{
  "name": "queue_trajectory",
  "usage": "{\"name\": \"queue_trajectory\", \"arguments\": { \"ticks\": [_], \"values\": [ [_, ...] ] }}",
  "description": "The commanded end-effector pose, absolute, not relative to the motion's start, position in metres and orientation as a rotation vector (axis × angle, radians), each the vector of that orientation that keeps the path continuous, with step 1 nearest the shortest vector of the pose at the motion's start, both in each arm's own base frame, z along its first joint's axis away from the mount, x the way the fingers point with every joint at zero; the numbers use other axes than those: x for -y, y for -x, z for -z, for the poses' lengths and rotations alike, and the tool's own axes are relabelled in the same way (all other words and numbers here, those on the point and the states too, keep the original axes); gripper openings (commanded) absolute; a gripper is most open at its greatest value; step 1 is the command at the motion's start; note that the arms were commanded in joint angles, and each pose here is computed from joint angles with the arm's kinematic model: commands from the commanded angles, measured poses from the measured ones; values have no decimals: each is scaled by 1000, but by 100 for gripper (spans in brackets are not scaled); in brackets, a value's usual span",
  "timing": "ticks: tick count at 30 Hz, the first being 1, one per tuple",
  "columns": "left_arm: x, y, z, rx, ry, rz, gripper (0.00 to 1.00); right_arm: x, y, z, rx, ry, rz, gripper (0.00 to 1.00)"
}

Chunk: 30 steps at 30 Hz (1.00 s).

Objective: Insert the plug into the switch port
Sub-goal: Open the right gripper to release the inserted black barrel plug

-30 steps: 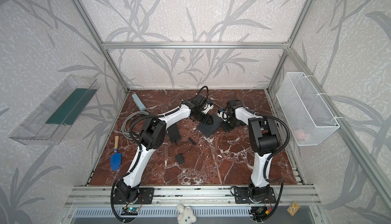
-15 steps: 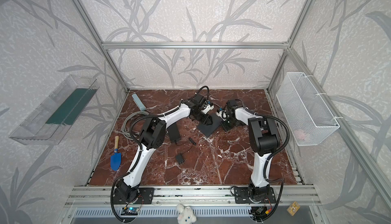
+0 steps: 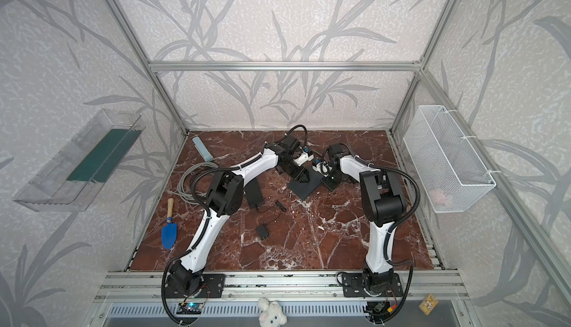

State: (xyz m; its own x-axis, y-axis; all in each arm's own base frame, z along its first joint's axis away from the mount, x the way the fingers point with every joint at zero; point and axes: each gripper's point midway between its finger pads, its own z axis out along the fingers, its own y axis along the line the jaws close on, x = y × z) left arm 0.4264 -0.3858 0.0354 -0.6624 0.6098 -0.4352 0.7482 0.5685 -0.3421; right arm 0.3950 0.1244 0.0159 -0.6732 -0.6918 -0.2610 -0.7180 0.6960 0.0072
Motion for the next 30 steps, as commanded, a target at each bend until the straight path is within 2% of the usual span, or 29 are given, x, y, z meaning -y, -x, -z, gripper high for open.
{"name": "queue_trajectory", "arguments": {
  "ticks": [1, 8, 17, 21, 28, 30],
  "values": [
    [387, -384, 3, -2629, -1280, 839, 65, -137, -419, -12, -2549, 1201, -57, 1],
    [390, -377, -1, -2595, -1336, 893, 65, -147, -440, -20, -2426, 1226, 66, 1],
    [404, -358, -5, -2539, -1431, 986, 63, -171, -458, -39, -2286, 1173, 43, 2],
    [396, -372, -2, -2583, -1368, 888, 63, -174, -453, -41, -2294, 1199, 12, 10],
    [356, -419, -23, -2648, -1111, 735, 63, -164, -414, -35, -2351, 1341, -24, 26],
    [348, -429, -33, -2638, -1061, 707, 64, -156, -406, -38, -2375, 1351, -24, 27]
  ]
}}
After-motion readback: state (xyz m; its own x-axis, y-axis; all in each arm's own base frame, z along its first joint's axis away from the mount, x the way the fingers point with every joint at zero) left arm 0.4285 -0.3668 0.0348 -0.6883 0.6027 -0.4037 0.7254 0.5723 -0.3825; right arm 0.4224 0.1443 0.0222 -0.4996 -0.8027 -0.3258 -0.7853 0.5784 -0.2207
